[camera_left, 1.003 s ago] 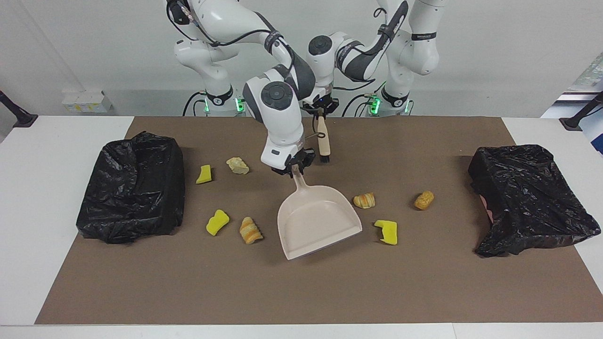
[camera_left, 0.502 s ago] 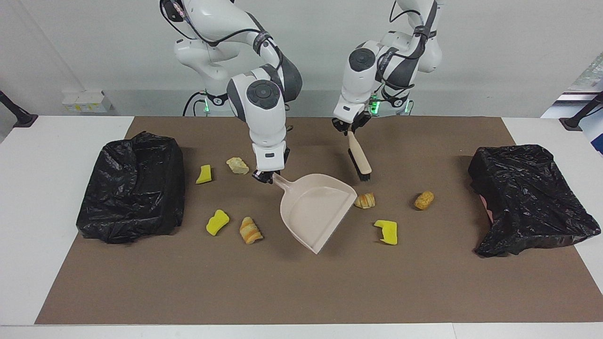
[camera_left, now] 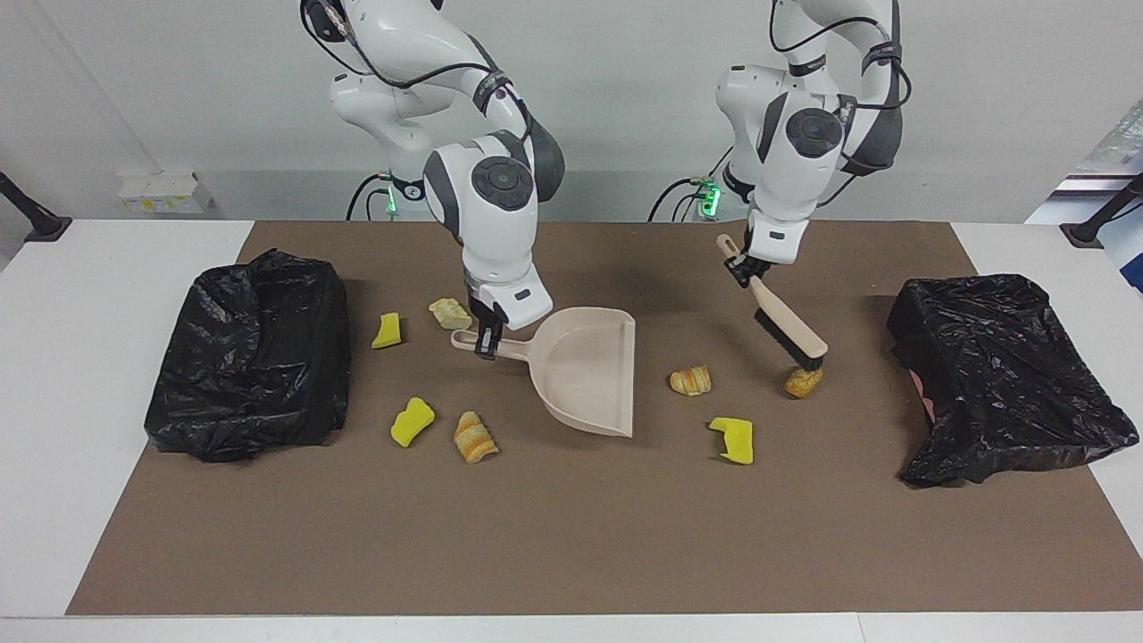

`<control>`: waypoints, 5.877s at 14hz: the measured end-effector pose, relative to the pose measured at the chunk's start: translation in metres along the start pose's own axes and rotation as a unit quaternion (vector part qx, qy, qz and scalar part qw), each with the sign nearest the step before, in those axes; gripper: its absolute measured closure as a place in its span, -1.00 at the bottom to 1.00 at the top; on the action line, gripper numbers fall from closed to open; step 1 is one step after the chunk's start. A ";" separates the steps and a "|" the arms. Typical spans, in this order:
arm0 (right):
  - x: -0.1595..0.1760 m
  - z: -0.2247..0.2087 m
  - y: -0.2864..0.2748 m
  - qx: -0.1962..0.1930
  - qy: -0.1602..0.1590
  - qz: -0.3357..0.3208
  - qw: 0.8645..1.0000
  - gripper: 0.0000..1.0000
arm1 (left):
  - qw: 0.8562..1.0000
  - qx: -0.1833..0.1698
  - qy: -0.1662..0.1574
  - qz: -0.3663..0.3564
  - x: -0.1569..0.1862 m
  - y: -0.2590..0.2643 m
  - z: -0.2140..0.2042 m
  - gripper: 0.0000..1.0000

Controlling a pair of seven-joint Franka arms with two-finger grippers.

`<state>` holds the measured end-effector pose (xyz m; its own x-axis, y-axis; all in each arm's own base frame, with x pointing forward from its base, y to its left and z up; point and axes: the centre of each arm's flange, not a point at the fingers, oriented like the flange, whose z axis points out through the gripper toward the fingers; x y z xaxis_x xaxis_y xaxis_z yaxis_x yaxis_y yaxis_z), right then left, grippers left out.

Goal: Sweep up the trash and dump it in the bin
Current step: 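Lift the brush with the left gripper while the right gripper positions the dustpan, then sweep bread chunks into the dustpan with the brush in the left gripper, then sweep the yellow sponge pieces into the dustpan with the left gripper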

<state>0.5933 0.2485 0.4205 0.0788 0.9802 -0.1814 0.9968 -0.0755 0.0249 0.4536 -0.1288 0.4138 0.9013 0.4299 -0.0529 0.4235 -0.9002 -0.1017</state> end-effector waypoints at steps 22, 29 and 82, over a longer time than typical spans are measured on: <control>0.075 0.038 -0.003 -0.025 -0.054 -0.072 0.996 0.37 | 0.961 -0.090 -0.017 0.259 0.031 0.066 0.070 0.48; 0.075 0.039 -0.003 -0.025 -0.055 -0.071 0.996 0.37 | 0.954 -0.121 -0.035 0.273 -0.038 0.129 0.064 0.48; 0.056 0.037 0.002 -0.020 -0.048 -0.016 0.999 0.37 | 0.940 -0.095 -0.026 0.327 -0.117 0.202 -0.007 0.48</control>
<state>0.6003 0.2968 0.3742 0.0489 0.9599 -0.2760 0.9978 -0.0347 0.0560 0.4345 -0.3616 0.4065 0.9711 -0.2210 -0.0905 -0.2062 -0.9671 0.1488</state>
